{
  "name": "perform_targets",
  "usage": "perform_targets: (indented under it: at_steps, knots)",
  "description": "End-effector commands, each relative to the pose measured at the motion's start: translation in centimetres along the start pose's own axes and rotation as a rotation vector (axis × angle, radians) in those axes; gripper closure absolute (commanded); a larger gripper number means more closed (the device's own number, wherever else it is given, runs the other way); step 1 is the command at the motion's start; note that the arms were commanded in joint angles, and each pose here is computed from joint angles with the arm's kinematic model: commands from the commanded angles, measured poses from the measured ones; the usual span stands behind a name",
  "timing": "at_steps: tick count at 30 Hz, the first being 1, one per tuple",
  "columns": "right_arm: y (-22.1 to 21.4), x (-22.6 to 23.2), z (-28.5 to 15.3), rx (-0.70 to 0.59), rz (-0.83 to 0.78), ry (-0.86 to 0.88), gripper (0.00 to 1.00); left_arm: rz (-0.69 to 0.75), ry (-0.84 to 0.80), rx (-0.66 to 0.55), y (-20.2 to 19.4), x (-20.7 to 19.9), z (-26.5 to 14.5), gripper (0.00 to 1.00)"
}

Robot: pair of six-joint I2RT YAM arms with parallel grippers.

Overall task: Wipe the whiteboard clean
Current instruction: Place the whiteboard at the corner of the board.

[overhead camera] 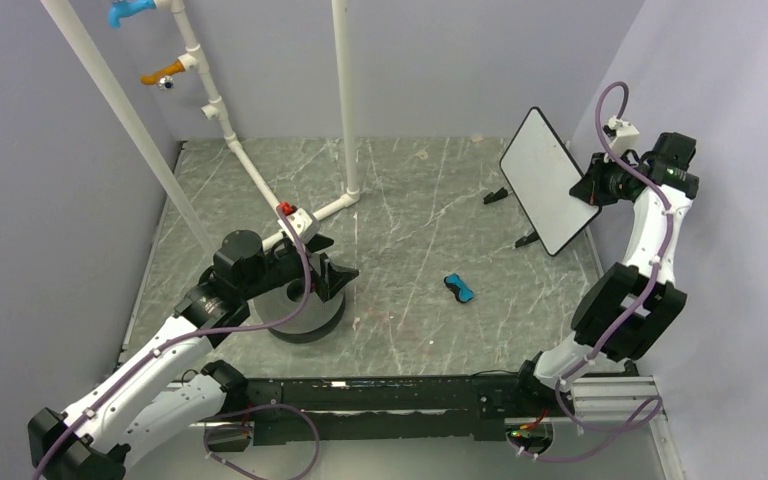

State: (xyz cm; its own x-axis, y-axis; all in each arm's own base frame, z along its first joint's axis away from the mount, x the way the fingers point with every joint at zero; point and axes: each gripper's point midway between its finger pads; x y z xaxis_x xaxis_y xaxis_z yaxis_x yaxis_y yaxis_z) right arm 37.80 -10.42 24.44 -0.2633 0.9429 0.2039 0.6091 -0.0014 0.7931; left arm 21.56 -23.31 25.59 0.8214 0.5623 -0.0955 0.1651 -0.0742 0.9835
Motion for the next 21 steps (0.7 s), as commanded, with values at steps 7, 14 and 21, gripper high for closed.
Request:
perform_targets:
  at_steps: [7,14,21]
  knots:
    - [0.1,-2.1,2.2,0.0,-0.015,0.041,1.0,-0.002,-0.016,-0.053,1.4,-0.3,0.1,0.02]
    - [-2.0,-3.4,4.0,0.068,-0.001,0.059,1.0,-0.007,-0.027,-0.05,1.5,-0.4,0.2,0.03]
    - [-2.2,-2.0,3.8,0.072,-0.081,0.163,1.0,-0.01,-0.038,-0.043,1.4,-0.6,0.3,0.03]
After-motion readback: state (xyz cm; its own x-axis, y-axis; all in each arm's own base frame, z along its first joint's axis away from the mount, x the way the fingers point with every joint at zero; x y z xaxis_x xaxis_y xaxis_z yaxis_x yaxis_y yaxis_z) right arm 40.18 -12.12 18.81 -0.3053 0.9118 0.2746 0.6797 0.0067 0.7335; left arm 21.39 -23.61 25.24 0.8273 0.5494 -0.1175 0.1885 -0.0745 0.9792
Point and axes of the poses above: each gripper's point midway between its finger pads, its own z axis out along the fingers, its own x axis along the line the jaws close on, y = z × x, and after that the axes turned 4 degrees about z, right-handed
